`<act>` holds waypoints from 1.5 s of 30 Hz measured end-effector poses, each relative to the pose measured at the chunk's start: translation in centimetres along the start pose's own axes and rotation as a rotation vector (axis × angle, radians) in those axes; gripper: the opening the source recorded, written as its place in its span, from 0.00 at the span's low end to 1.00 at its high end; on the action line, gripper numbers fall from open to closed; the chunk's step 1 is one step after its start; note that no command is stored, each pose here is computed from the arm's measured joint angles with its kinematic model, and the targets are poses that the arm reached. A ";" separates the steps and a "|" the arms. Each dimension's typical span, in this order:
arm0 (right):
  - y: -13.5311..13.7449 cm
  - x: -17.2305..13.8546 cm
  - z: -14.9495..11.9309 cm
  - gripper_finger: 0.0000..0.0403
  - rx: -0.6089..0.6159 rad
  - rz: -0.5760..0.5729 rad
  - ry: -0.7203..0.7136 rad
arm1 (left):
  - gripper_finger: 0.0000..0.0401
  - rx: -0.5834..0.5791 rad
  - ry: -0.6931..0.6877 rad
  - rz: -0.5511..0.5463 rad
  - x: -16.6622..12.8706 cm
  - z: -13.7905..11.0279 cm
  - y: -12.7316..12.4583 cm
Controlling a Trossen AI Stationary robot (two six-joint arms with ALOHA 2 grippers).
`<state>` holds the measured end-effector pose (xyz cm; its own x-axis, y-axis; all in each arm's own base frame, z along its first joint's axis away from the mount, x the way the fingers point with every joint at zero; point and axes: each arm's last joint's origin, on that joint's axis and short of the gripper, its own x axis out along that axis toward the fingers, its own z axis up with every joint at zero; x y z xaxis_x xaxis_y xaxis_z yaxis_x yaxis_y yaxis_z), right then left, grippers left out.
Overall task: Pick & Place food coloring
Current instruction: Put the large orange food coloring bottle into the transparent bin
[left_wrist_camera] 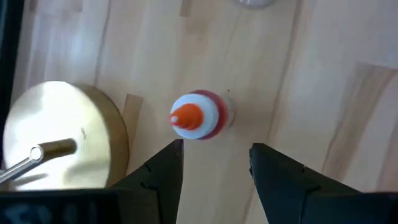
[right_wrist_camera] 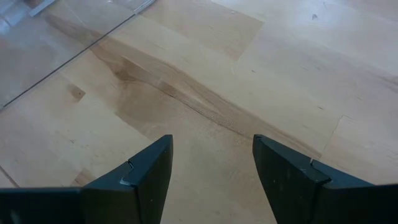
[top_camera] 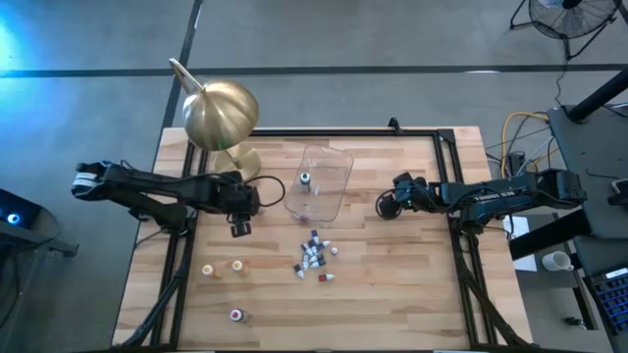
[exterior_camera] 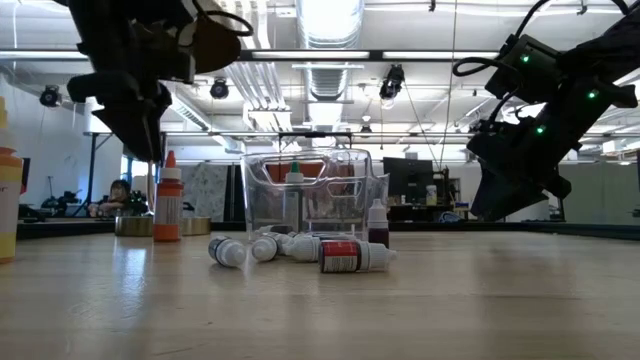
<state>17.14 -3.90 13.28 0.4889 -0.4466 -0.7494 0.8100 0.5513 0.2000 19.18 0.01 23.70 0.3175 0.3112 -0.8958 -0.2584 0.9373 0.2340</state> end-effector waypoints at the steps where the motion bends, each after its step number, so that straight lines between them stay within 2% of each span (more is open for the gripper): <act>1: 0.0 0.0 0.0 0.53 0.000 0.000 0.000 | 0.39 -0.007 -0.003 0.011 0.0 0.0 0.1; 9: 0.0 0.0 0.0 0.53 0.000 0.000 0.000 | 0.39 -0.060 -0.010 0.060 0.8 -0.6 1.1; 14: 0.0 0.0 0.0 0.53 0.003 0.001 0.001 | 0.39 -0.087 -0.035 0.021 1.1 -0.3 1.5; 20: 0.0 0.0 0.0 0.53 0.025 0.000 0.002 | 0.39 -0.057 -0.027 -0.034 1.3 -0.2 1.7; 30: 0.0 0.0 0.0 0.53 0.026 0.000 0.002 | 0.39 -0.083 -0.050 -0.039 1.6 0.2 2.9; 45: 0.0 0.0 0.0 0.53 0.052 -0.002 0.003 | 0.39 -0.046 -0.062 -0.142 3.1 0.3 2.3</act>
<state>17.11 -3.90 13.26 0.4866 -0.4449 -0.7519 0.8265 0.5133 0.2312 19.84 3.15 21.60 0.4089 0.1862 -0.8934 -0.2481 0.9648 0.0876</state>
